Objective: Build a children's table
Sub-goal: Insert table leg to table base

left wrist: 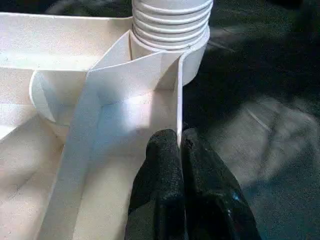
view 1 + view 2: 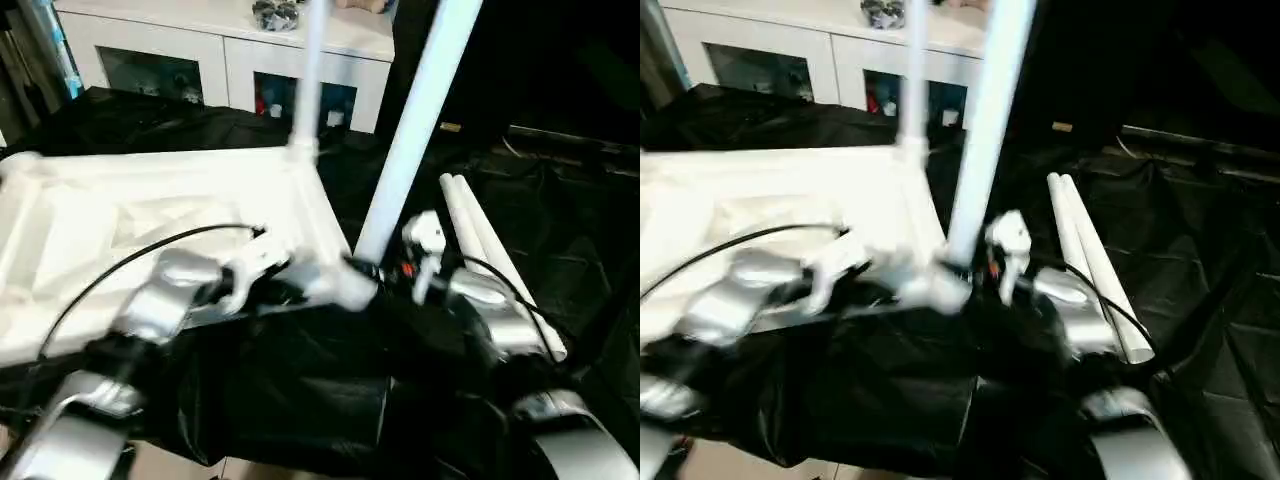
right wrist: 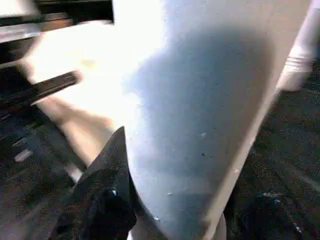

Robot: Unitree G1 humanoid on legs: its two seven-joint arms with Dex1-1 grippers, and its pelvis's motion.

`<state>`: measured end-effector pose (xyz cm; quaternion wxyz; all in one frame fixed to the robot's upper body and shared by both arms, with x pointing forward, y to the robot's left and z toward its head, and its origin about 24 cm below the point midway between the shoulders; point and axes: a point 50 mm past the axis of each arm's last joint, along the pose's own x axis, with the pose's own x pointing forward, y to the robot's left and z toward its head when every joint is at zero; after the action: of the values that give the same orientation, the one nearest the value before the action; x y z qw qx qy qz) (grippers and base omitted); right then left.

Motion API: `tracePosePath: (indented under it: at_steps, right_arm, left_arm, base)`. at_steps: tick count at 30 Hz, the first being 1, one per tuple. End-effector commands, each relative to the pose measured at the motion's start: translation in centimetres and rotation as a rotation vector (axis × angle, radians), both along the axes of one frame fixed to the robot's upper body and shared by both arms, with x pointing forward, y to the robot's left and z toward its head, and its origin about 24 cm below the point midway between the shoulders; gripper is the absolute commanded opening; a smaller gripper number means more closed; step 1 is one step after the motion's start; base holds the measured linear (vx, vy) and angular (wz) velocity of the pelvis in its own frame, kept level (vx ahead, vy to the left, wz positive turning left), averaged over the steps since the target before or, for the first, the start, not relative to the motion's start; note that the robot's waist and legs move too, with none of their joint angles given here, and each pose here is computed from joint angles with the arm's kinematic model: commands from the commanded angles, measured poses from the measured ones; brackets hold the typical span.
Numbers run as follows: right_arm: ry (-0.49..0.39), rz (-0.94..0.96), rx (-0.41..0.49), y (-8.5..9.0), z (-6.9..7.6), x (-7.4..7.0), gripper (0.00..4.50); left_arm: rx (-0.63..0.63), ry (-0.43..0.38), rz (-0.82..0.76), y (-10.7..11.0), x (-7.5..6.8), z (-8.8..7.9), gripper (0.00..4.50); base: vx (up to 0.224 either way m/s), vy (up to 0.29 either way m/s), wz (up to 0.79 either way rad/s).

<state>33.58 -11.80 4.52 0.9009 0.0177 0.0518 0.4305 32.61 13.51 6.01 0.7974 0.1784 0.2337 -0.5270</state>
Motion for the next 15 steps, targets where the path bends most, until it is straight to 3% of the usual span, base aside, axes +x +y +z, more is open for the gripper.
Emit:
tracePosePath:
  at_steps: [1, 4, 10, 15]
  right_arm:
    - [0.151, -0.089, -0.063, 0.7, -3.2, -0.7, 1.88]
    - [0.236, -0.288, -0.084, 2.2, -3.9, 0.3, 1.88]
    - [0.285, -0.344, -0.091, 4.0, -3.9, 0.8, 1.88]
    - [0.285, -0.368, -0.087, 4.8, -3.5, 1.2, 1.88]
  left_arm:
    - [-0.028, -0.097, 0.120, -1.3, 1.9, 2.0, 0.00]
    - [-0.055, -0.104, 0.284, -3.8, 2.9, 2.1, 0.00]
    - [-0.052, -0.086, 0.301, -6.2, 2.6, 1.6, 0.00]
    - [-0.035, -0.079, 0.312, -6.5, 2.6, 1.4, 0.00]
  base:
    - [0.000, 0.000, 0.00]
    - [0.000, 0.000, 0.00]
    - [0.000, 0.000, 0.00]
    - [0.000, 0.000, 0.00]
